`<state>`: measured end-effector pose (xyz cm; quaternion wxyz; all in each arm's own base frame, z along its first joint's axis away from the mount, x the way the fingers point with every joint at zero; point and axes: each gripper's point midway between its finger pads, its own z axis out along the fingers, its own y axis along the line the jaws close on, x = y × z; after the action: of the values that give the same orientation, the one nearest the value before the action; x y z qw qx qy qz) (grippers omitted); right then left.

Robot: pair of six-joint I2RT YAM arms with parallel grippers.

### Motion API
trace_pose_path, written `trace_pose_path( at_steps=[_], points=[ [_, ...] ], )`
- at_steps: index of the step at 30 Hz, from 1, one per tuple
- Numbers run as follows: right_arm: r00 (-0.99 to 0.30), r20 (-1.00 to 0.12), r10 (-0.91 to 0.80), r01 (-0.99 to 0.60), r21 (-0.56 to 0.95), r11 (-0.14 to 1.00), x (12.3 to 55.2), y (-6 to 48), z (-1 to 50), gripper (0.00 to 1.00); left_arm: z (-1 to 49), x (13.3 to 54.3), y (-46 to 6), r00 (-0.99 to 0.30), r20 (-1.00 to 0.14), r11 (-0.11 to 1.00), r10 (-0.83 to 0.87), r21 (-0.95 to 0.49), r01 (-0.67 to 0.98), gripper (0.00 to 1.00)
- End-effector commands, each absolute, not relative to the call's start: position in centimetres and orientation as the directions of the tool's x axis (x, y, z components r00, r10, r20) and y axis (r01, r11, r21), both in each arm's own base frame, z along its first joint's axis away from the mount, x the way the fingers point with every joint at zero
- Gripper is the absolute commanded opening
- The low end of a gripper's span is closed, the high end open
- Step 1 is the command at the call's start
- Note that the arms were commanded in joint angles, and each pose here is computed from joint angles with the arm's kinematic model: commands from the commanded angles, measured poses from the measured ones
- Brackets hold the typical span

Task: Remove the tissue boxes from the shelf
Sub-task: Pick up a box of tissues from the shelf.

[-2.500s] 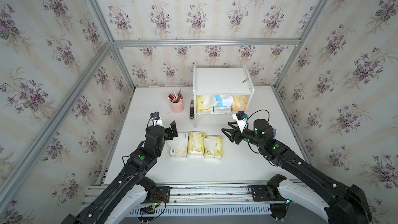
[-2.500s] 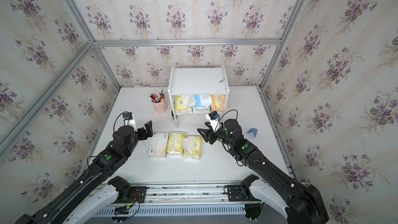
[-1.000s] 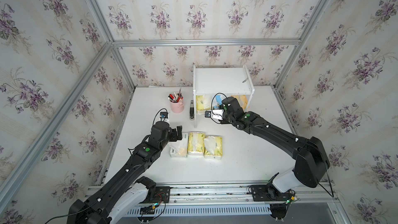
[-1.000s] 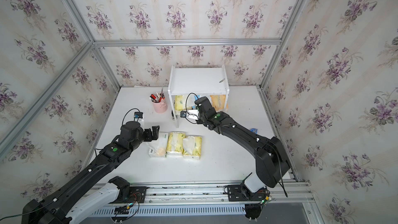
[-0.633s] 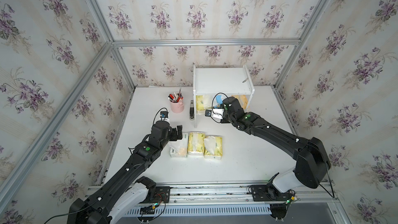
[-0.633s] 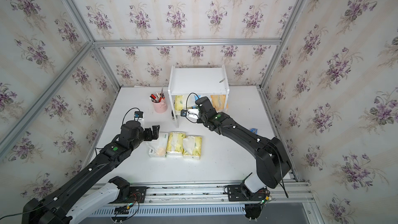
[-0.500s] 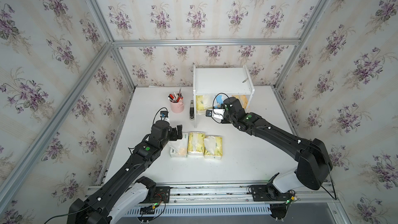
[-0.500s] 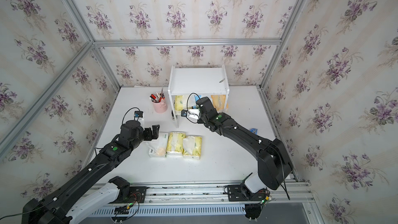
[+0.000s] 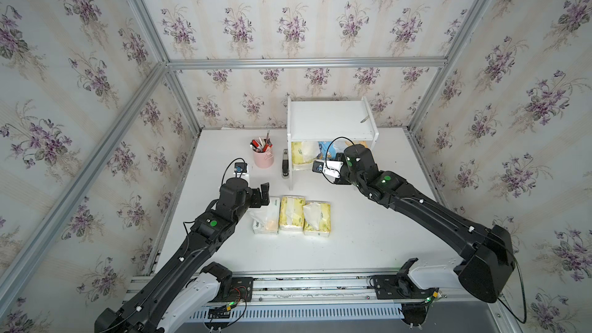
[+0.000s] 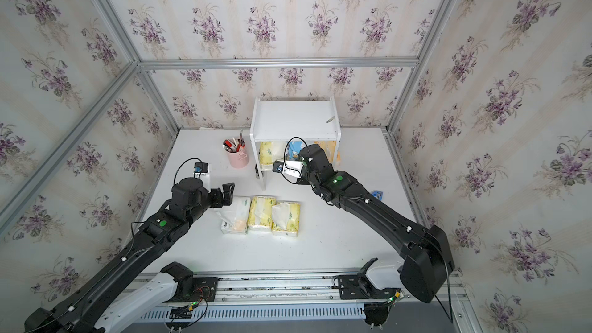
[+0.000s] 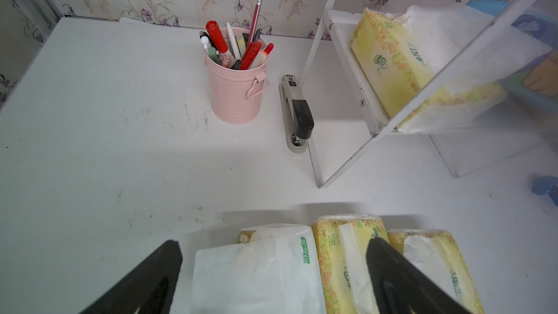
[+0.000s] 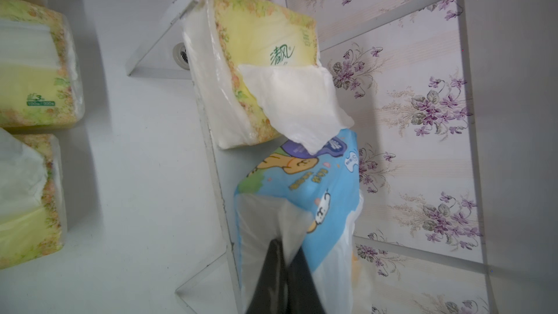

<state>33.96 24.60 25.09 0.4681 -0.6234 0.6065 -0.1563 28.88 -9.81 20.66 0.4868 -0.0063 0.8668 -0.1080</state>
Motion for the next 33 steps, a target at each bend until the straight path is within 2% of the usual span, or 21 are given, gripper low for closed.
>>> trace_pose_path(
  at_steps=[1,8,16,24,33],
  points=[
    [0.197,-0.412,-0.89,-0.603,-0.766,0.221,33.1,24.5,26.2,0.0,21.5,28.7,-10.2,-0.529,-0.836,0.967,-0.145,-0.233,0.103,0.99],
    [0.19,-0.453,-0.871,-0.597,-0.757,0.264,29.7,24.3,27.8,0.0,23.6,28.8,-11.2,-0.589,-0.773,0.93,-0.233,-0.355,0.098,0.99],
    [0.196,-0.484,-0.853,-0.578,-0.76,0.298,25.4,24.0,28.4,0.0,26.4,28.1,-14.2,-0.65,-0.667,0.807,-0.365,-0.575,0.138,0.99],
    [0.25,-0.597,-0.762,-0.605,-0.711,0.359,21.2,24.8,28.6,0.0,27.2,25.7,-19.3,-0.838,-0.432,0.607,-0.333,-0.779,0.16,1.0],
    [0.387,-0.648,-0.656,-0.58,-0.724,0.374,19.0,25.4,28.1,0.0,28.1,24.6,-21.4,-0.902,-0.249,0.433,-0.352,-0.898,0.078,1.0]
  ],
)
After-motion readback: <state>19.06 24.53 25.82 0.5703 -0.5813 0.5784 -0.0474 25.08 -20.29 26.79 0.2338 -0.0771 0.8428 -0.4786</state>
